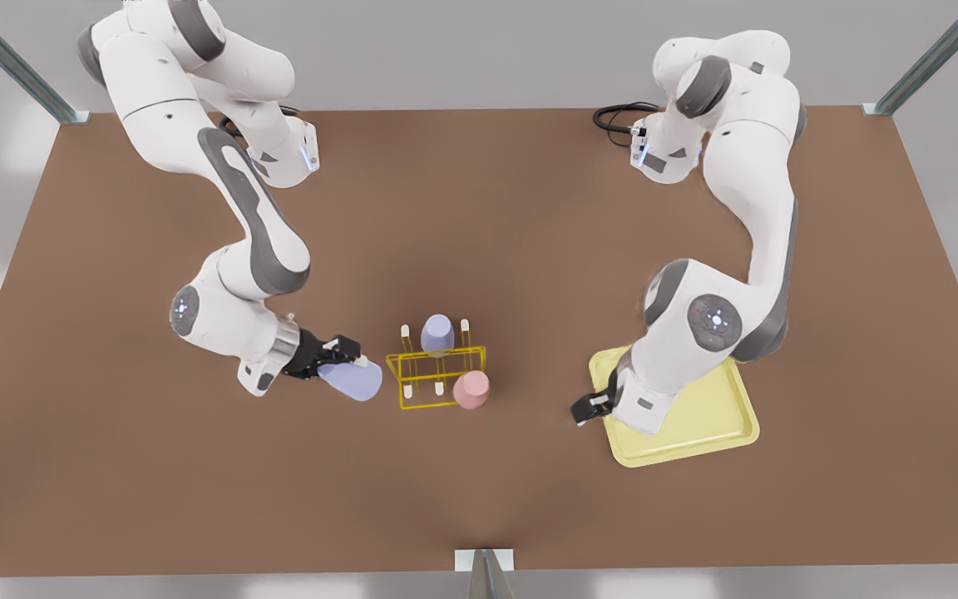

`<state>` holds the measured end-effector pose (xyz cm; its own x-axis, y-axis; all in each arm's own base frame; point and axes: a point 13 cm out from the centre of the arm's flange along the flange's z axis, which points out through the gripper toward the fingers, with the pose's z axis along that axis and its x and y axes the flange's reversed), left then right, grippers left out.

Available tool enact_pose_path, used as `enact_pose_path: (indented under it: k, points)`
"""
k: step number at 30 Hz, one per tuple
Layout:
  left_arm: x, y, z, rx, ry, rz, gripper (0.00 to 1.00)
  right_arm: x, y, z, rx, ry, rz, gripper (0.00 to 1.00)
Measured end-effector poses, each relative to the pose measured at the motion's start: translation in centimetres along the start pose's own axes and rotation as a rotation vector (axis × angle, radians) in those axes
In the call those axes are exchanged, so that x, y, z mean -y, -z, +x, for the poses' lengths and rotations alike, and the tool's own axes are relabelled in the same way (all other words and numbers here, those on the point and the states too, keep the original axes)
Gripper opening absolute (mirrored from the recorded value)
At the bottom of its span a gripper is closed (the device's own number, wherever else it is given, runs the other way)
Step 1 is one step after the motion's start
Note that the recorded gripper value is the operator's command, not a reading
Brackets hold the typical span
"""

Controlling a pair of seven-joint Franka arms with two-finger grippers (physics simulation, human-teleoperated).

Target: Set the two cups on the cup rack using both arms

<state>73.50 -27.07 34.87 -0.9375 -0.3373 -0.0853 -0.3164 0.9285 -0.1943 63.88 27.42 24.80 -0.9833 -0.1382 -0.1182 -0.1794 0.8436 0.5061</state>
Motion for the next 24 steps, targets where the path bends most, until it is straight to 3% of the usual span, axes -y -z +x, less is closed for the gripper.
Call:
enact_pose_path:
  k: [2, 4, 16, 17, 18, 19, 24]
  points:
    - [-11.5, 4.5, 3.2, -0.017, 0.016, -0.197, 1.00, -0.7, -1.1, -0.1, -0.007, -0.006, -0.019, 0.82]
    - [-15.9, 5.7, 5.2, -0.082, 0.015, -0.256, 1.00, -1.3, -2.0, 0.0, -0.013, -0.007, -0.031, 0.82]
    - [-17.1, 6.4, 10.1, -0.312, -0.143, -0.218, 1.00, -4.4, -6.6, 0.3, -0.049, 0.018, -0.067, 0.82]
    - [-17.2, 6.5, 10.3, -0.319, -0.155, -0.218, 1.00, -4.4, -6.8, 0.2, -0.050, 0.017, -0.068, 0.84]
    - [-17.2, 6.5, 10.4, -0.326, -0.166, -0.217, 1.00, -4.4, -6.9, 0.1, -0.050, 0.017, -0.069, 0.95]
    - [-17.3, 6.5, 10.5, -0.331, -0.177, -0.217, 1.00, -4.5, -7.0, 0.1, -0.049, 0.017, -0.069, 1.00]
    - [-17.2, 6.7, 11.0, -0.350, -0.228, -0.213, 1.00, -4.9, -7.0, -0.9, -0.037, 0.020, -0.078, 1.00]
